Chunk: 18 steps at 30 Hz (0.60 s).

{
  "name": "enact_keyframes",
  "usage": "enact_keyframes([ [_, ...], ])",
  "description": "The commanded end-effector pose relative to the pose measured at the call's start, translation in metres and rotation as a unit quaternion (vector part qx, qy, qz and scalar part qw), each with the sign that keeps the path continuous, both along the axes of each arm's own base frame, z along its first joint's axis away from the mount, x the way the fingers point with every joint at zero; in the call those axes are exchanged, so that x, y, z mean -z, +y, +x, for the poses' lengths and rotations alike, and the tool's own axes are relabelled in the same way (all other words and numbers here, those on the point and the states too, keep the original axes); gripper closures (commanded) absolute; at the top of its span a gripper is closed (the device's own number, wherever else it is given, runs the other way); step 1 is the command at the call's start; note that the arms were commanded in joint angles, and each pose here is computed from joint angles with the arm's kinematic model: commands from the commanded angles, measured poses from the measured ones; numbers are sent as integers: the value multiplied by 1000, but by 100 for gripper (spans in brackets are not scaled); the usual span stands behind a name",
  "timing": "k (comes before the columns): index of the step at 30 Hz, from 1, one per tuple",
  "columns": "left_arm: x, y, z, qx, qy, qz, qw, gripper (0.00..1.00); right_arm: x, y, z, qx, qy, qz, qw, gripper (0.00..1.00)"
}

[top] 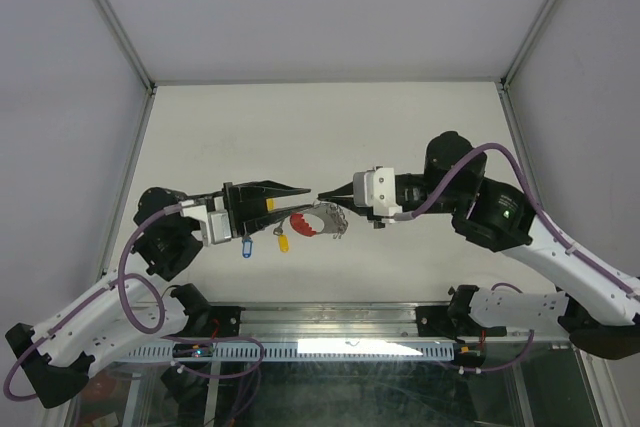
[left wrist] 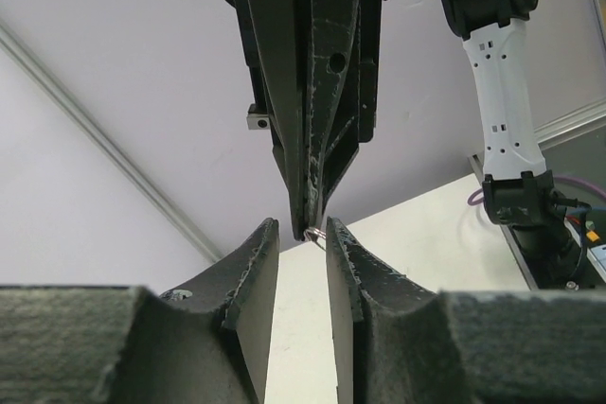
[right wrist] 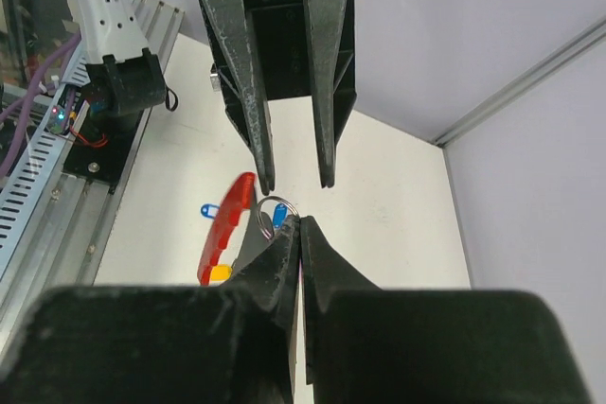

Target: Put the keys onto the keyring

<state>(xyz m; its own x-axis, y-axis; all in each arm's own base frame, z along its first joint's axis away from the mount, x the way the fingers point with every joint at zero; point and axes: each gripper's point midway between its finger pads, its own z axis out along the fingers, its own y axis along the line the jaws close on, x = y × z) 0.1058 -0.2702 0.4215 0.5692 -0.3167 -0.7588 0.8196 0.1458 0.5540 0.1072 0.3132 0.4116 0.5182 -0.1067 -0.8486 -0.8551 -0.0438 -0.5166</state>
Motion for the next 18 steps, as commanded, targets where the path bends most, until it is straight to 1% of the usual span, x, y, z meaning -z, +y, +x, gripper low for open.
enact_keyframes([
  [1, -16, 2, -1, -4, 4, -13, 1000, 76, -20, -2, 2, 12, -23, 20, 999, 100],
  [4, -14, 0, 1, -5, 9, -11, 1000, 78, -17, 0, 4, 16, -21, 16, 1000, 100],
  [8, -13, 1, 7, -20, 30, -8, 999, 75, -14, -1, 14, 41, -25, 10, 999, 100],
  [12, -17, 6, 16, -50, 57, -15, 997, 73, -10, -4, 23, 68, -27, 7, 997, 100],
  [18, -24, 10, 25, -71, 97, -31, 992, 71, -8, -6, 32, 94, -31, 5, 995, 100],
])
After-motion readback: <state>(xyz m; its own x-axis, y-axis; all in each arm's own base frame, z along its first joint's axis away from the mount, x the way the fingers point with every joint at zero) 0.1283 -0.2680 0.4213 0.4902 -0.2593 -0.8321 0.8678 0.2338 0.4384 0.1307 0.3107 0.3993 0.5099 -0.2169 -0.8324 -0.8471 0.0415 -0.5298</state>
